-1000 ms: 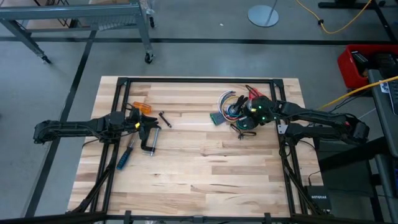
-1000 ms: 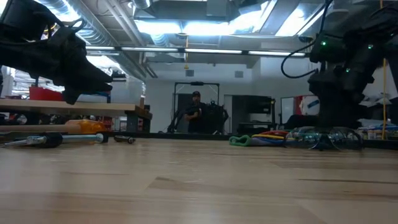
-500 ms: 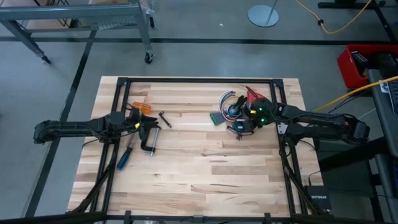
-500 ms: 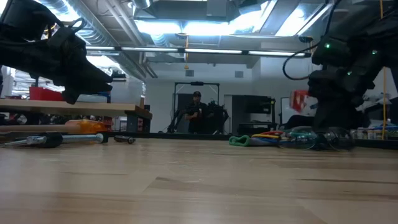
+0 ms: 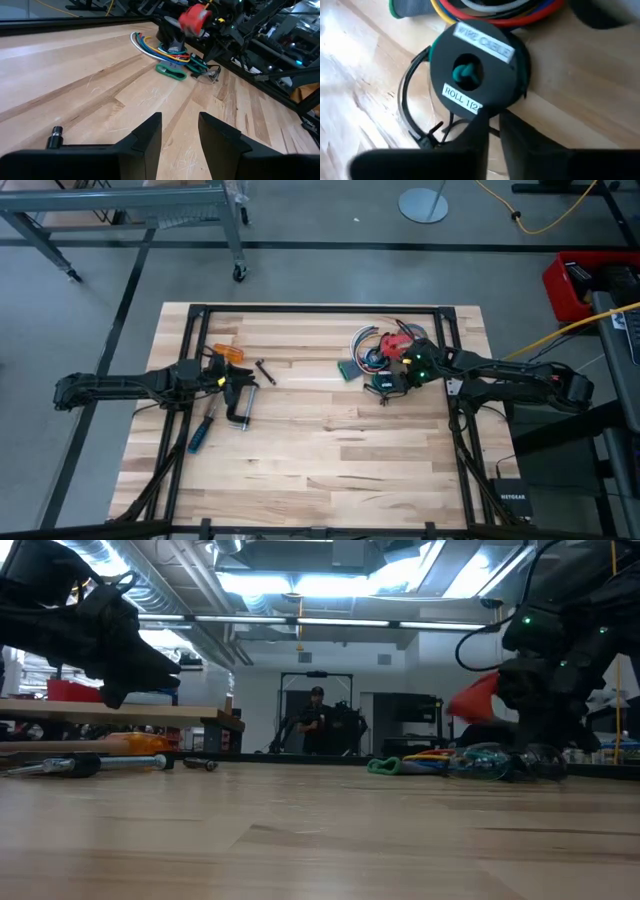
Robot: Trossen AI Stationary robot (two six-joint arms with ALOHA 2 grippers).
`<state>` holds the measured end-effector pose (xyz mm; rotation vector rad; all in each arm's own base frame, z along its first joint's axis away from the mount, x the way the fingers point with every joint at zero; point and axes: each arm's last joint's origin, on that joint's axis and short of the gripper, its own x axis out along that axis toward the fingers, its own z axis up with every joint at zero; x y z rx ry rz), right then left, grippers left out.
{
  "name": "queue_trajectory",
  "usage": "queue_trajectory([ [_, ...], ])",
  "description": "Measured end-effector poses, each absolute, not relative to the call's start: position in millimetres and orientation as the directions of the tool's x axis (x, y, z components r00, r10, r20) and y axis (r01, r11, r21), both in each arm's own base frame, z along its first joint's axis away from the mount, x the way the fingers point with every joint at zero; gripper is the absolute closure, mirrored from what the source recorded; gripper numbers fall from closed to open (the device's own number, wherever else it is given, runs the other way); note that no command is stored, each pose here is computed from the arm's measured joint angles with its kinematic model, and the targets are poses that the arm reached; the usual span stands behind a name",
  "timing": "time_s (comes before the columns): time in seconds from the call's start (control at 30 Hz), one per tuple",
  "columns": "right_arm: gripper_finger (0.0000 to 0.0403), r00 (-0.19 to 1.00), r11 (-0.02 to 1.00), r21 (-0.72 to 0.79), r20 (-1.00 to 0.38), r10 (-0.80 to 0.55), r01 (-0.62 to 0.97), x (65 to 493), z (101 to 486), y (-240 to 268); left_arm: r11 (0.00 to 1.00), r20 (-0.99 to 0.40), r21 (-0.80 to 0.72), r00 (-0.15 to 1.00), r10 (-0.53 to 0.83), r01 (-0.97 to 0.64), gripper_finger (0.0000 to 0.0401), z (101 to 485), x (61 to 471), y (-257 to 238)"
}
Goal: Coil cords
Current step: Uncoil the green wire from the spool
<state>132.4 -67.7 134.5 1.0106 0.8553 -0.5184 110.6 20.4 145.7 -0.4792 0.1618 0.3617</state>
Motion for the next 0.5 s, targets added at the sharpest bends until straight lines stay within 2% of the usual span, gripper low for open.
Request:
queue_trajectory([
  [0.1,0.0397,0.580,0.461,0.515,-0.815,0.000,0.723,132.6,134.6,-68.0,0.825,-0.240,-0.419,0.923,0.301,-0.378,0.0281,145.3,110.8,20.4],
  [0.5,0.0397,0.586,0.470,0.517,-0.810,-0.002,0.716,133.1,135.0,-68.2,0.825,-0.240,-0.420,0.923,0.301,-0.378,0.0281,145.2,110.8,20.4],
])
